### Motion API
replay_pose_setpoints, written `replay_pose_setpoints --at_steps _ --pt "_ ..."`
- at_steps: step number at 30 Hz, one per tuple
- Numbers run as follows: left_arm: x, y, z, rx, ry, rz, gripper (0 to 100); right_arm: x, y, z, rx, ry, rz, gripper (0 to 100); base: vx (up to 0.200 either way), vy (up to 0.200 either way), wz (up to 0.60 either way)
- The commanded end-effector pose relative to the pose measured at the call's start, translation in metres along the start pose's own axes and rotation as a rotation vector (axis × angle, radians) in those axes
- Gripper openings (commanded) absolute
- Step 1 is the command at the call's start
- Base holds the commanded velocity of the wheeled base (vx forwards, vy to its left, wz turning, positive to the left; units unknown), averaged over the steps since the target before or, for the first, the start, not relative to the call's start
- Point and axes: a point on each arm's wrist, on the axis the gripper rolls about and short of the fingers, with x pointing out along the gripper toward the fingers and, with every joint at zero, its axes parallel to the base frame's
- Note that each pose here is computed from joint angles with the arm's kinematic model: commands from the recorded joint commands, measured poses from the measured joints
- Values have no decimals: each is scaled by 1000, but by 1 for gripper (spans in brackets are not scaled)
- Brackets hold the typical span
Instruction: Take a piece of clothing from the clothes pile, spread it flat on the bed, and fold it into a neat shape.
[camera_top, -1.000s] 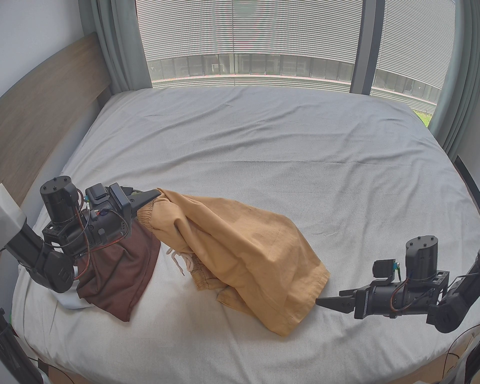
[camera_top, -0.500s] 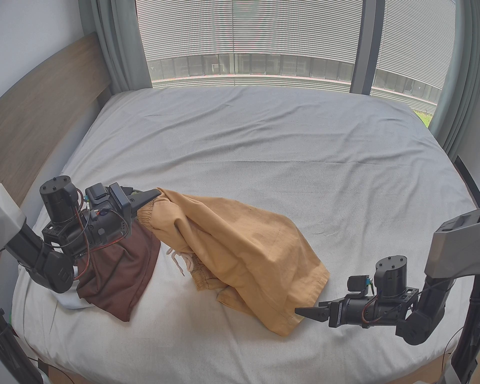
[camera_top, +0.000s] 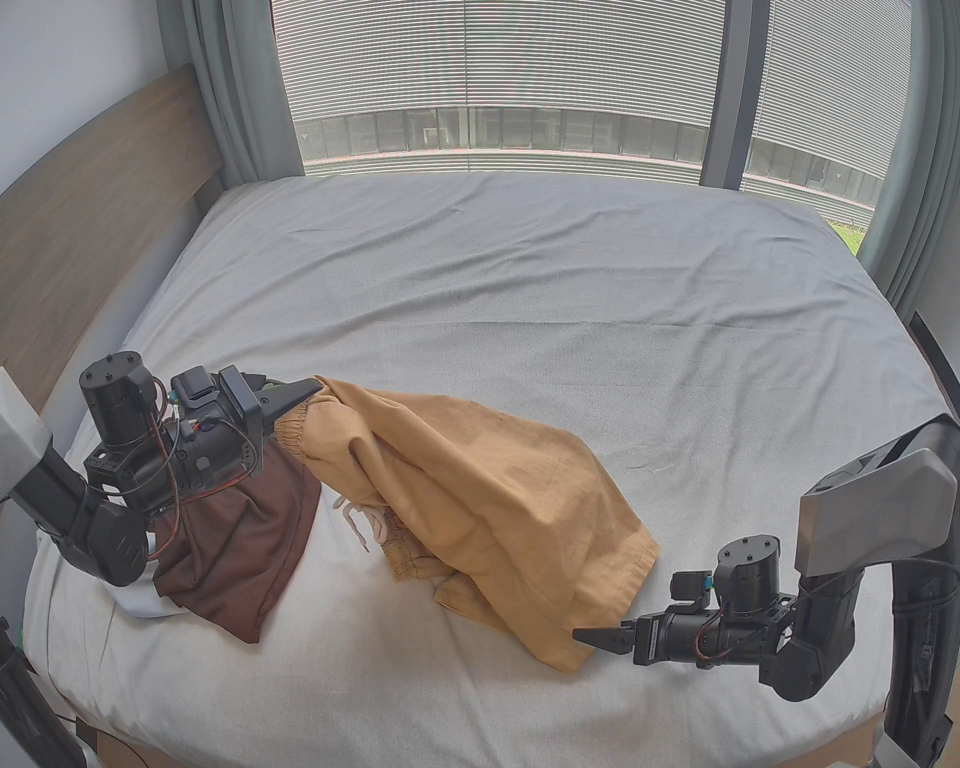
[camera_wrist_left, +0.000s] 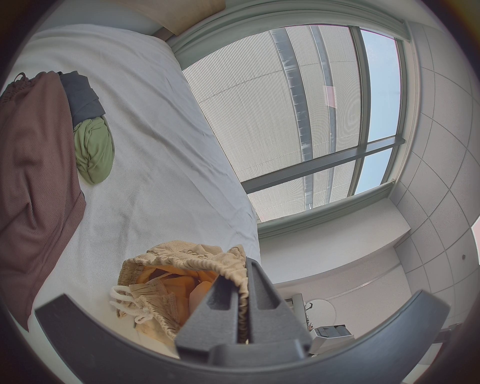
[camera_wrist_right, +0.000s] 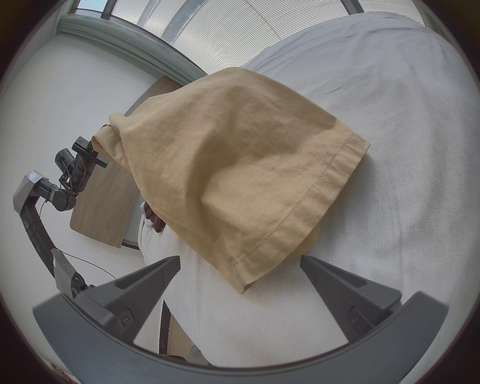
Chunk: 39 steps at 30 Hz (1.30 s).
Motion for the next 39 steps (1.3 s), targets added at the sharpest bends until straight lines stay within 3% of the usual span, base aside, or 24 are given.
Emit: replay_pose_setpoints --at_steps 1,9,10,17,25,31,35,39 --pt "0 0 0 -2 0 0 0 10 -3 0 -3 -3 6 100 0 0 0" --pt "0 1 0 -3 2 0 0 18 -3 2 -22 -69 43 100 0 0 0" --pt "0 1 0 -3 2 0 0 17 -3 2 -17 -68 42 0 0 0 0" --pt "1 2 -1 -5 3 3 0 11 1 6 -15 -81 55 0 0 0 0" --pt "1 4 -1 -5 4 5 0 -13 5 49 16 -236 115 0 0 0 0" --pt "2 8 -3 -11 9 15 0 -20 -17 86 46 -361 126 0 0 0 0" --pt "3 11 -4 -11 9 15 0 -20 -25 92 68 -365 147 0 0 0 0" --pt "5 14 -3 -5 2 9 0 -14 -40 84 99 -341 115 0 0 0 0"
